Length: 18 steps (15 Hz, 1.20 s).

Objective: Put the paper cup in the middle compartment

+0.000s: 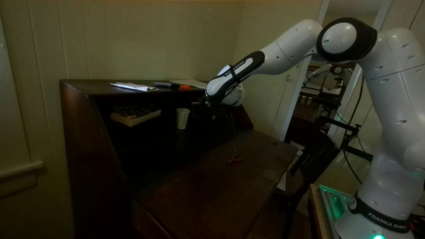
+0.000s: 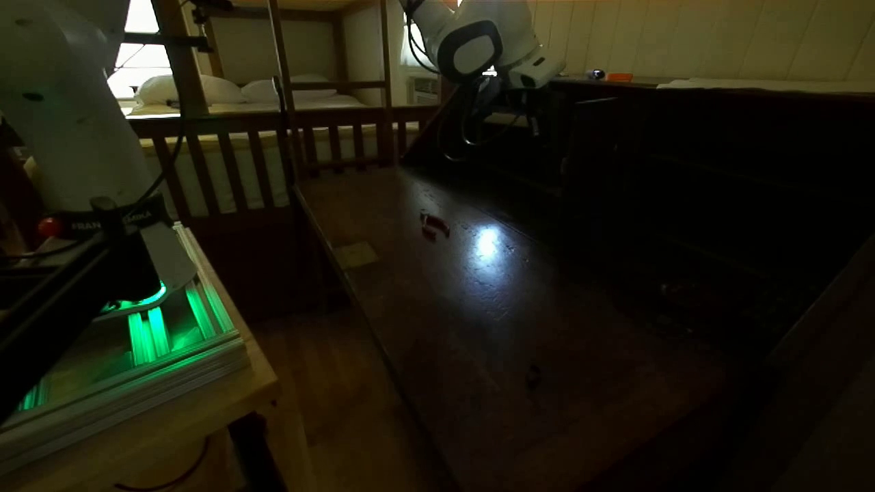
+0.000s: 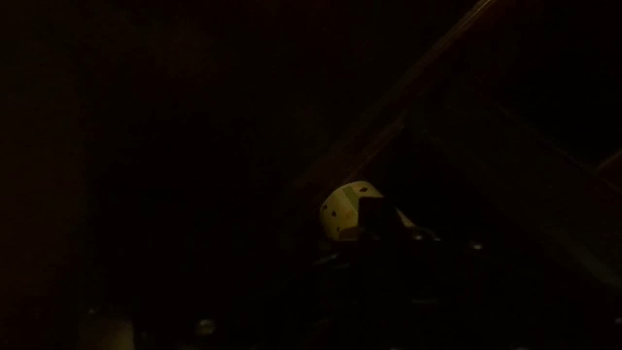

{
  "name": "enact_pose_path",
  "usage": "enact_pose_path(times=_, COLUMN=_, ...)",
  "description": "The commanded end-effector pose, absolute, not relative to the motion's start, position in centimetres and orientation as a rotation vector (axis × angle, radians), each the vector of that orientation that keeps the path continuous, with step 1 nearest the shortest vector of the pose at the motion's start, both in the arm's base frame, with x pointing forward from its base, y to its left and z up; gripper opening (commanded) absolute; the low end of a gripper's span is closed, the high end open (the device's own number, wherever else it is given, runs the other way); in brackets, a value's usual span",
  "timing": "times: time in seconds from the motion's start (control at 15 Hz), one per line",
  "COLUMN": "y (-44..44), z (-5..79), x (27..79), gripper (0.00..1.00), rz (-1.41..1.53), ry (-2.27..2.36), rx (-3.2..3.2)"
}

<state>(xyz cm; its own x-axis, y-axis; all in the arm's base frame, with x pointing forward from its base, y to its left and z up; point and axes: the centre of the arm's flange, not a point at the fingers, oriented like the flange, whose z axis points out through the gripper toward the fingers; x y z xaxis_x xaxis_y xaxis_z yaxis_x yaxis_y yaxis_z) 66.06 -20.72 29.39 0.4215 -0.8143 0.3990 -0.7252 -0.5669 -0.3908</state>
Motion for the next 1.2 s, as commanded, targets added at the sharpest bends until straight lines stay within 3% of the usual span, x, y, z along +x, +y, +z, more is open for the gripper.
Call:
enact_pose_path(times=0.0, y=-21.5, z=27.8, x=68.6, gripper=0.0, rz=-0.886, ry=1.158, rx=-2.635)
enact_pose_path(times=1.13, y=-23.4, z=23.3, x=74.1, gripper=0.0, rz=-1.235, ry=0.957, rx=-2.754)
